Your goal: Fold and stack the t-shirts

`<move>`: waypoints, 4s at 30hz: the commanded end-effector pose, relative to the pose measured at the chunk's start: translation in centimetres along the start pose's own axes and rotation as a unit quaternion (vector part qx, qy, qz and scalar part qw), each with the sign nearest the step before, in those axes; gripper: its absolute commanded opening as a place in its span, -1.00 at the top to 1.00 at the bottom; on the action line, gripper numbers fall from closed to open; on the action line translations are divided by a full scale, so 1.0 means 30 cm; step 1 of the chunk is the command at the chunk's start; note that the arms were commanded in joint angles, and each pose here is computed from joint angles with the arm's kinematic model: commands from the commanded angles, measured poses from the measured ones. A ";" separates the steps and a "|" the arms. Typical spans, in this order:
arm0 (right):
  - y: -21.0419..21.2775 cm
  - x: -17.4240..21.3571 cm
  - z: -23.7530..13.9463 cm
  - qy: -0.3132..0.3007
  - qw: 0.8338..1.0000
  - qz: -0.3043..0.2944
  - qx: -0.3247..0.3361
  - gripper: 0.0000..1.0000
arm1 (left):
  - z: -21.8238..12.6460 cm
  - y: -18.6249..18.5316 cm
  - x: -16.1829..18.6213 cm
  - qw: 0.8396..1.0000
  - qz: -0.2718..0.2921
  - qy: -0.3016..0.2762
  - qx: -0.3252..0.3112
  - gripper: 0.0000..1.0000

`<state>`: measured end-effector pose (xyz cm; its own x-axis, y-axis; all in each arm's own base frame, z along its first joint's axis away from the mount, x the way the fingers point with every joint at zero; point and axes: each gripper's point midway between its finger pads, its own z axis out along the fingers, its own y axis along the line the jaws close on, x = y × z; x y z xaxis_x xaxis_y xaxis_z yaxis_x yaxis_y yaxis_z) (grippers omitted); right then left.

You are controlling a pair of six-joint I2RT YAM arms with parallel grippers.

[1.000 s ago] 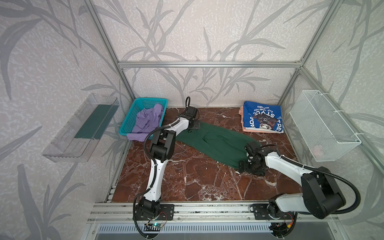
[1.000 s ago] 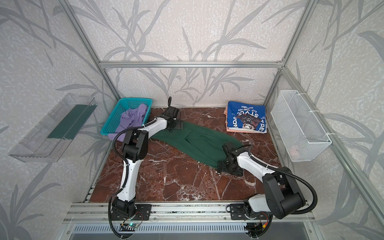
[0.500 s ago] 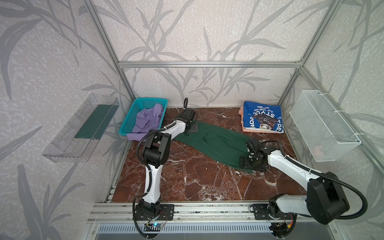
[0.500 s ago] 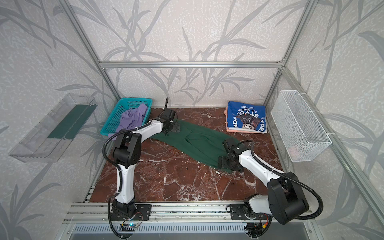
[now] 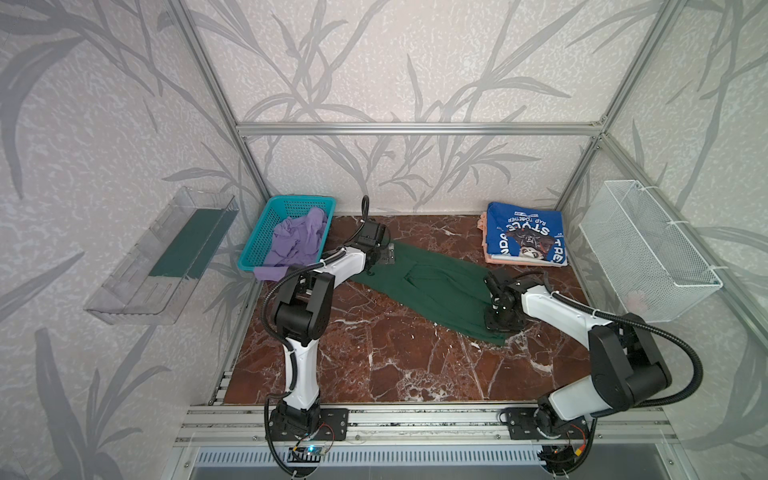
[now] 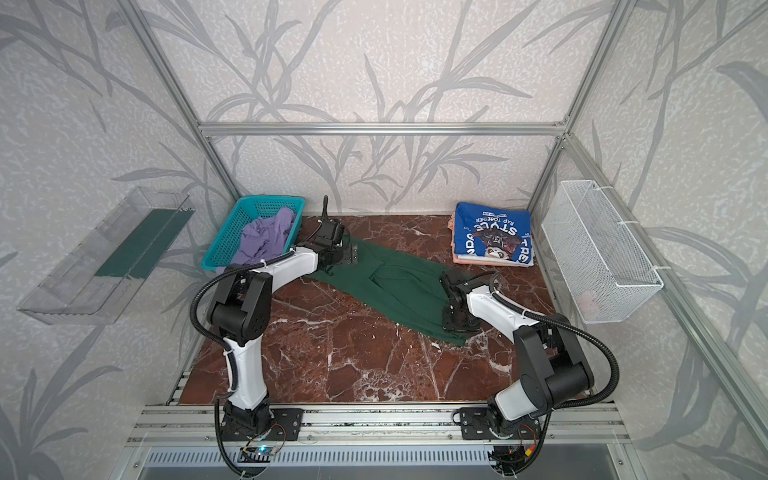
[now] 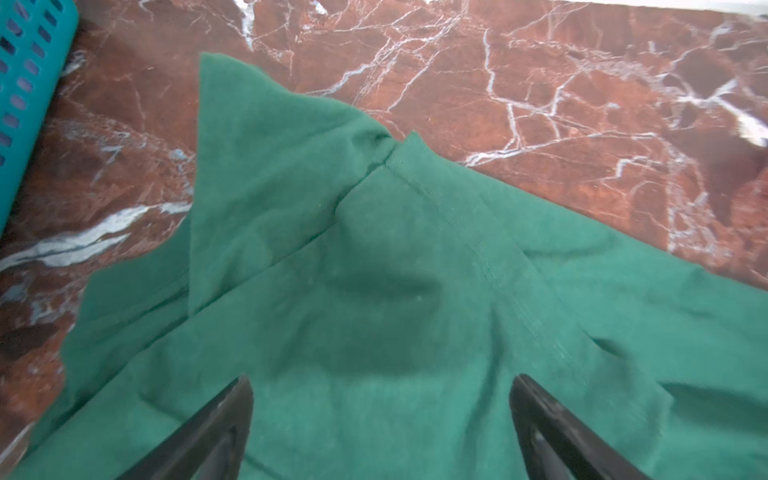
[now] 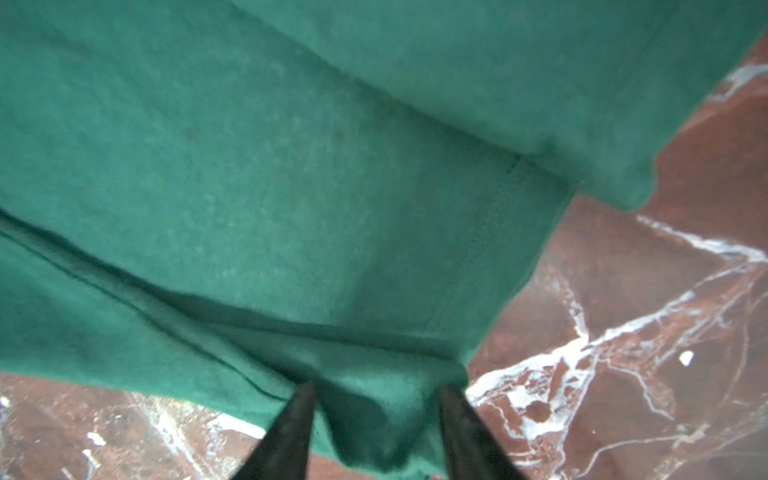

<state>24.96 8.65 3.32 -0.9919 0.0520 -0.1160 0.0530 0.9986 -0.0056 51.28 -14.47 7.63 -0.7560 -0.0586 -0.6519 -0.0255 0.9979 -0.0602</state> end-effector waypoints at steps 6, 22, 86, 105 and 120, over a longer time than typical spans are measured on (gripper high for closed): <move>0.009 -0.025 0.000 -0.002 1.000 -0.011 -0.004 0.47 | 0.076 0.017 -0.016 0.999 0.010 0.020 -0.027 -0.94; -0.010 -0.078 -0.047 -0.013 1.000 0.011 -0.013 1.00 | 0.126 0.058 0.019 0.998 -0.005 0.042 -0.042 -0.94; -0.029 0.087 -0.010 0.038 0.987 0.090 -0.127 0.05 | -0.194 -0.510 0.462 0.960 0.133 0.196 0.149 0.83; -0.051 0.064 -0.029 0.021 0.990 0.089 -0.108 0.05 | -0.262 -0.530 0.396 0.964 0.102 0.169 0.177 0.85; -0.056 0.030 -0.033 0.007 0.991 0.091 -0.101 0.55 | -0.258 -0.523 0.382 0.964 0.091 0.169 0.183 0.85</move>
<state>23.28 7.16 3.70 -0.9717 0.2255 -0.0704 0.2059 0.9544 0.2161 37.82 -30.55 5.33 -0.9062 0.2033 -0.3708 0.3081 0.9180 -0.2497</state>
